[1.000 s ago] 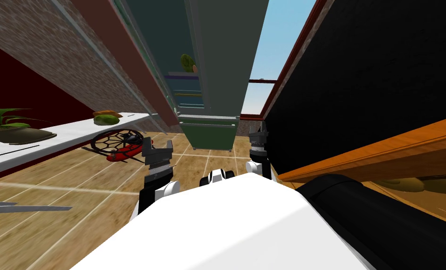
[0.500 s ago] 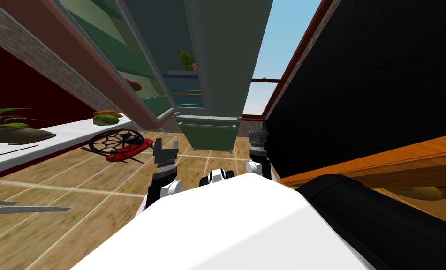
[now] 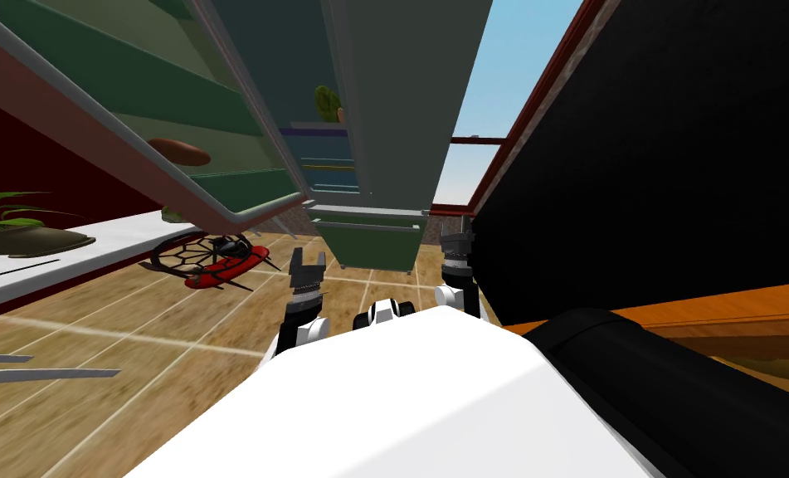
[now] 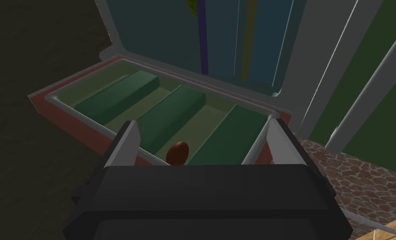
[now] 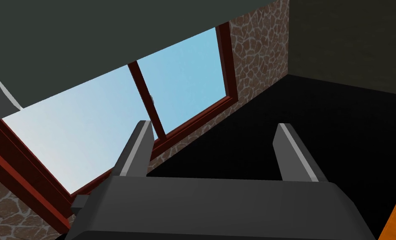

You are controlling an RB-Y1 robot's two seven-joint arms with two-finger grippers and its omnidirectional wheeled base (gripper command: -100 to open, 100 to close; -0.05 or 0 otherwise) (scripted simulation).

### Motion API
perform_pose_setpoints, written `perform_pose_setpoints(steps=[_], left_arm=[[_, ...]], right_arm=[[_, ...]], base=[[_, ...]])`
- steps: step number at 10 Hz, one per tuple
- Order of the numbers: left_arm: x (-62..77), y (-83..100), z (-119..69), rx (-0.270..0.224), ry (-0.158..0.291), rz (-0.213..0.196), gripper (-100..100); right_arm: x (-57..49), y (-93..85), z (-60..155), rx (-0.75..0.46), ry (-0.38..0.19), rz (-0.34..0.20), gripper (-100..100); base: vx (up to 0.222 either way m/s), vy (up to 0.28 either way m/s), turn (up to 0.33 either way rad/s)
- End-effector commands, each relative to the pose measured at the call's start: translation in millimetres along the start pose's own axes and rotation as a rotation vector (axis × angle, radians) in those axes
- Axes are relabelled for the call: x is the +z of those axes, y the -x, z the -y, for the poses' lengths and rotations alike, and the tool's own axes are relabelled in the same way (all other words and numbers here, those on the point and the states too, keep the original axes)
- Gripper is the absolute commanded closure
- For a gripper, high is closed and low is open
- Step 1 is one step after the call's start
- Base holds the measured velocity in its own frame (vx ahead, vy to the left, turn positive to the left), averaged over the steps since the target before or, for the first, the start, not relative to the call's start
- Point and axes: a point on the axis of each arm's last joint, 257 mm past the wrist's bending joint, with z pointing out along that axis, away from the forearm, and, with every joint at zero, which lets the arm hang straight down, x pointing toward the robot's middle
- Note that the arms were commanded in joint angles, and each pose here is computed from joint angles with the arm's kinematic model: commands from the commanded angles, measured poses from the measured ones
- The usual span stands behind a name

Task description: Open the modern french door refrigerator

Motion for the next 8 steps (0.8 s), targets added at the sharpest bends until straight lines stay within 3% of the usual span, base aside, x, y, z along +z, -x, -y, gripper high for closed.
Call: perform_pose_setpoints(steps=[1, 8], left_arm=[[-3.5, -10.2, -17.9, -0.017, 0.005, -0.027, -100], [-16.4, -42.1, -63.3, -0.072, 0.022, -0.080, -100]], right_arm=[[0.0, 0.0, 0, 0.000, 0.000, 0.000, 0], [0.0, 0.0, 0, 0.000, 0.000, 0.000, 0]], base=[[0.100, -0.040, 0.054], [0.116, -0.051, 0.045]])
